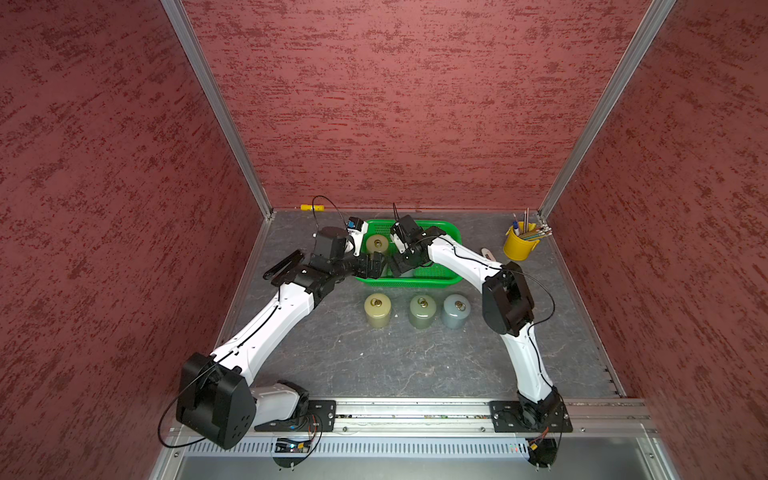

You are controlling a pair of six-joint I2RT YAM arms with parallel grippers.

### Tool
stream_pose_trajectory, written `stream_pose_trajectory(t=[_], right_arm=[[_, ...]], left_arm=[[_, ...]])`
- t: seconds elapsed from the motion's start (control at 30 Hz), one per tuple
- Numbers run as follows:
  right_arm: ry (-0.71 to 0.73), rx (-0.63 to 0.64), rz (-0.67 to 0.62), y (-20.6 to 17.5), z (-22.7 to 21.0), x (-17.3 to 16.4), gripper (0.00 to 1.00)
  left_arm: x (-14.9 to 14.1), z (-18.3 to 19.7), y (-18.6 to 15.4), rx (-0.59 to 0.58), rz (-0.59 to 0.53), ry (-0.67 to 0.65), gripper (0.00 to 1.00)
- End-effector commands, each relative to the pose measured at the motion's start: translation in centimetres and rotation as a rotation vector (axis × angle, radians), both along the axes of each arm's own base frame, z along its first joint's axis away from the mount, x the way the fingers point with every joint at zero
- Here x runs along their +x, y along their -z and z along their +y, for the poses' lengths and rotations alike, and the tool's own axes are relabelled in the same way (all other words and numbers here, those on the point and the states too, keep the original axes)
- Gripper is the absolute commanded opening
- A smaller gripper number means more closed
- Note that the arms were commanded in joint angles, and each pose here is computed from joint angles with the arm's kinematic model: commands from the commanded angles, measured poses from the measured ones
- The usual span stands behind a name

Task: Take the tea canister out of the basket
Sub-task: Pick up the tea canister from the basket.

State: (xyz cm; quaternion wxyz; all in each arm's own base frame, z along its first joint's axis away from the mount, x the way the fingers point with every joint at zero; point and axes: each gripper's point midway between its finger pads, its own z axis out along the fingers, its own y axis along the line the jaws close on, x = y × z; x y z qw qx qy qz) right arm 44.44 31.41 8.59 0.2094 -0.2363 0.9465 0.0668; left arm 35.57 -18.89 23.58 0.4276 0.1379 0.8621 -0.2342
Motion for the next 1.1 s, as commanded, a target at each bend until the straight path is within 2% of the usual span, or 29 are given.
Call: stream_pose_trajectory(t=[0.0, 0.23, 0.37, 0.47, 0.63, 0.73, 0.87, 1.07], right_arm=[[0.034, -0.002, -0.035, -0.6, -0.6, 1.2, 0.85], [0.031, 0.013, -0.053, -1.8, -0.8, 1.0, 0.67], [0.036, 0.027, -0.083, -3.2, -1.3, 1.0, 0.43], [0.046, 0.033, -0.110, -4.5, -1.9, 0.8, 0.35], [0.066, 0.027, -0.176, -7.2, -3.5, 0.3, 0.00], [0.067, 0.041, -0.231, -9.1, -4.3, -0.4, 0.00], [0.087, 0.056, -0.305, -12.3, -6.0, -1.7, 0.00], [0.105, 0.109, -0.340, -16.1, -8.7, -6.1, 0.00]], left_arm=[[0.1, 0.2, -0.1, 0.013, -0.011, 0.003, 1.00], [-0.1, -0.1, -0.5, 0.004, -0.013, 0.017, 1.00], [0.0, 0.1, -0.4, 0.025, -0.010, 0.023, 1.00], [0.0, -0.4, -1.1, -0.004, -0.022, 0.040, 1.00], [-0.5, -1.7, -1.4, -0.016, -0.030, 0.093, 1.00], [-1.4, -2.6, -1.2, 0.023, -0.017, 0.165, 1.00], [-2.5, -3.7, -1.3, 0.007, -0.012, 0.239, 1.00], [-4.5, -6.2, -1.3, 0.013, -0.023, 0.366, 1.00]])
